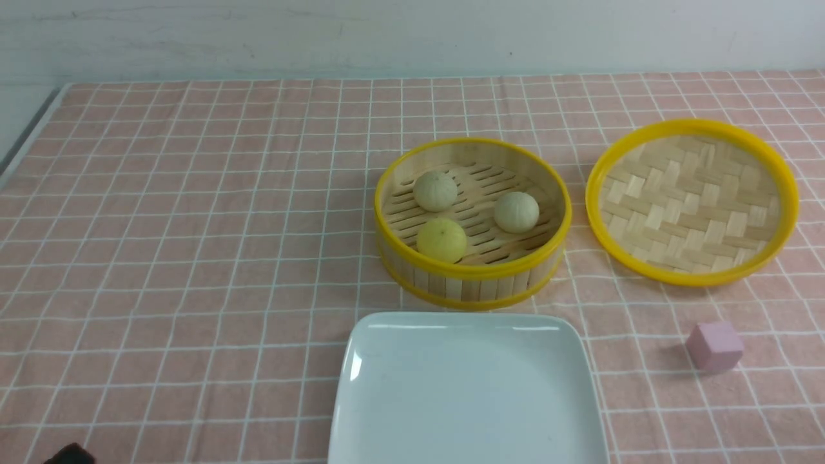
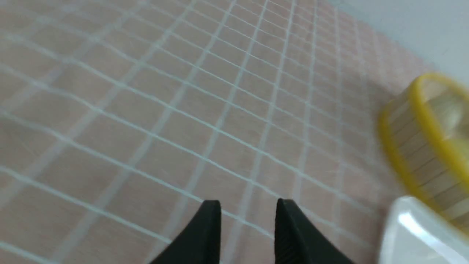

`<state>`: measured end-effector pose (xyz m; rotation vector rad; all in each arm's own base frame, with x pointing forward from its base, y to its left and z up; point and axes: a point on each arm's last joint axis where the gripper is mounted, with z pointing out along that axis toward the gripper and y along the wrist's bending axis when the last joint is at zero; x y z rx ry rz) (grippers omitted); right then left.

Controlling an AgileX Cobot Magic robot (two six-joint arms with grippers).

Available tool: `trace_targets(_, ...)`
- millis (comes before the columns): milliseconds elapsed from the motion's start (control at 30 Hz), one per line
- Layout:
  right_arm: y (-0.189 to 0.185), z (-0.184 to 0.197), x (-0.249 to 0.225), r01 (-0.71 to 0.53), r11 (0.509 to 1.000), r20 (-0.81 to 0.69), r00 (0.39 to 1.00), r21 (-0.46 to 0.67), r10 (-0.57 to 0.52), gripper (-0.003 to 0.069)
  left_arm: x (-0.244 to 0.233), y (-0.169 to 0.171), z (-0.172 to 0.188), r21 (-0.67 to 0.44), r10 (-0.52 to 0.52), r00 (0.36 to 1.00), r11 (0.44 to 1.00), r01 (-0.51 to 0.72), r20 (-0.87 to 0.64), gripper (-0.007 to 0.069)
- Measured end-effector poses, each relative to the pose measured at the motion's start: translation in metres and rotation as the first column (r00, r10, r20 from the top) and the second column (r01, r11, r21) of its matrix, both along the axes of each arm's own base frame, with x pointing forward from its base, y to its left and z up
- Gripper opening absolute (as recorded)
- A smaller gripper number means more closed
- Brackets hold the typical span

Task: Put the steamed buns into the plate on the pink tablecloth.
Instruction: 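Reach toward a bun in the bamboo steamer with the right gripper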

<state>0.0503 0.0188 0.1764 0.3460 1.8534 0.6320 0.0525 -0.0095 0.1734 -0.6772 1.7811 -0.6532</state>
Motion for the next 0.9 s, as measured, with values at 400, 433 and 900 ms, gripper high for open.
trace_targets(400, 0.008, 0.005, -0.001, 0.032, 0.899, -0.079, 0.997, 0.436, 0.003, 0.0235, 0.001, -0.008, 0.005, -0.505, 0.046, 0.999, 0.862, -0.053, -0.026, 0.0240)
trace_targets(433, 0.008, 0.005, -0.001, 0.029, 0.902, -0.075, 0.997, 0.430, 0.003, 0.0227, 0.001, -0.007, 0.006, -0.500, 0.052, 0.999, 0.864, -0.051, -0.013, 0.0239)
trace_targets(900, 0.008, 0.106, 0.023, -0.183, 0.950, -0.188, 0.972, -0.253, 0.137, -0.0010, 0.004, -0.014, 0.084, -0.038, -0.168, 0.953, 0.986, 0.164, -0.253, 0.0001)
